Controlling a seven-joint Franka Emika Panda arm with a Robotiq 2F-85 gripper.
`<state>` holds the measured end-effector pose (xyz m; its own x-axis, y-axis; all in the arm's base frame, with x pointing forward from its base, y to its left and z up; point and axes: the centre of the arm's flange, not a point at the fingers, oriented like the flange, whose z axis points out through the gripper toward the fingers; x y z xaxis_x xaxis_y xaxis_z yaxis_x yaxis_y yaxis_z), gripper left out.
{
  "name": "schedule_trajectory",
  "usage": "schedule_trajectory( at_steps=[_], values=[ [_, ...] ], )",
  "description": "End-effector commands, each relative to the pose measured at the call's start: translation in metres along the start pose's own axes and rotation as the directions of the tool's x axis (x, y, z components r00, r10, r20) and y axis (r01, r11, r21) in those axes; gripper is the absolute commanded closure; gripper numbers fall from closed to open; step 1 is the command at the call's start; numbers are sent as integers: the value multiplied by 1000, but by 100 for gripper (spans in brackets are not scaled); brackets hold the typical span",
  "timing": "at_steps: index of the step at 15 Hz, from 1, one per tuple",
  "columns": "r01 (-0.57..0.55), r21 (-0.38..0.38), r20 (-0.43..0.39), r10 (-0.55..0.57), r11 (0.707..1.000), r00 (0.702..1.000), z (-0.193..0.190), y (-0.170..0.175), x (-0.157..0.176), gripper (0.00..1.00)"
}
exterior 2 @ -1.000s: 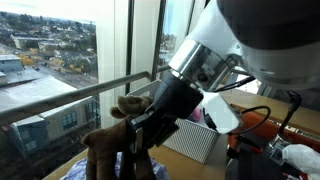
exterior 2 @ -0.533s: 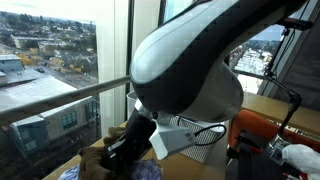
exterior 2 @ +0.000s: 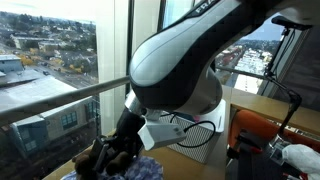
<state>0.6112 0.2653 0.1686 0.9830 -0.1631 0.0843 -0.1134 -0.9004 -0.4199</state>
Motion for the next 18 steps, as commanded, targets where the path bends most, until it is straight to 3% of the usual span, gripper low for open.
schedule_trajectory(
  at_steps=[1, 12, 18],
  values=[
    [2, -16, -18, -2, 1000, 1000, -7, -4, 7, 0],
    [-25, -130, -198, -1, 991, 980, -138, 11, 30, 0],
    [-77, -224, -266, 15, 972, 964, -201, 74, 29, 0]
  ],
)
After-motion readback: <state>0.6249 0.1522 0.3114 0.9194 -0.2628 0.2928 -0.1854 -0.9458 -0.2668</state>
